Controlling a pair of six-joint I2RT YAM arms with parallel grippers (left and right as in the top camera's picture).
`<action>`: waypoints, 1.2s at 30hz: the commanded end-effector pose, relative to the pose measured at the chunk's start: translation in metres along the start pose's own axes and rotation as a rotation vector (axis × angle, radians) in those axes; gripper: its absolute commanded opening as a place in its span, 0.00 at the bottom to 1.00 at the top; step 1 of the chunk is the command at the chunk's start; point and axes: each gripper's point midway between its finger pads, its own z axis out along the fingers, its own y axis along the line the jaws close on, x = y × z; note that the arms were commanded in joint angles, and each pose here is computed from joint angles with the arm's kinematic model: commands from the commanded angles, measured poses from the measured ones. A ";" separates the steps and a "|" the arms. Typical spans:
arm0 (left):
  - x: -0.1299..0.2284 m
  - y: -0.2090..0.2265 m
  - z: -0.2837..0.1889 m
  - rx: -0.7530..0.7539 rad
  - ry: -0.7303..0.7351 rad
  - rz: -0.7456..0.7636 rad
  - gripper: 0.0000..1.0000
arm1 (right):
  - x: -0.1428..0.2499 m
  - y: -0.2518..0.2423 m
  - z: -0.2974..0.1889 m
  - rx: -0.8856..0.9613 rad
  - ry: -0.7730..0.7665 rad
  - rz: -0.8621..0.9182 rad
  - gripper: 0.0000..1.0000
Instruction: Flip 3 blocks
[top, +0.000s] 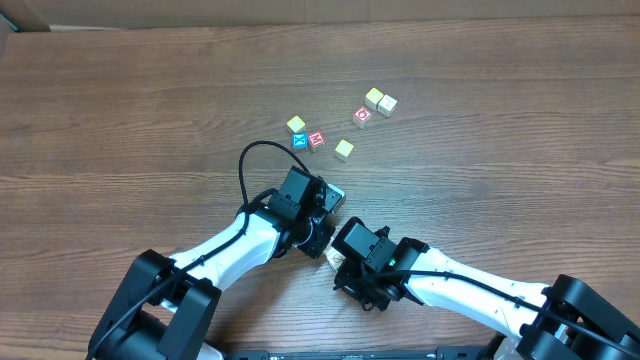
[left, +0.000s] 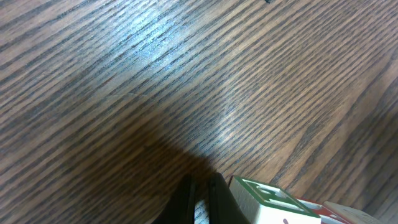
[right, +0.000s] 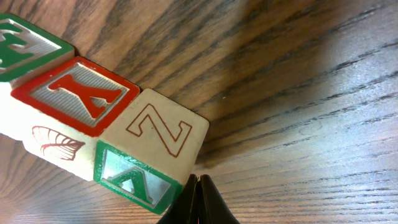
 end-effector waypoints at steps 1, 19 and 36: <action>0.002 -0.008 0.004 0.030 0.014 -0.002 0.04 | 0.000 0.003 0.002 -0.008 -0.007 0.004 0.04; 0.002 -0.009 0.004 0.031 0.014 -0.005 0.04 | -0.001 0.005 0.002 -0.014 -0.011 0.003 0.04; 0.002 -0.009 0.004 0.031 0.013 -0.009 0.04 | -0.002 0.006 0.003 -0.017 -0.033 -0.006 0.04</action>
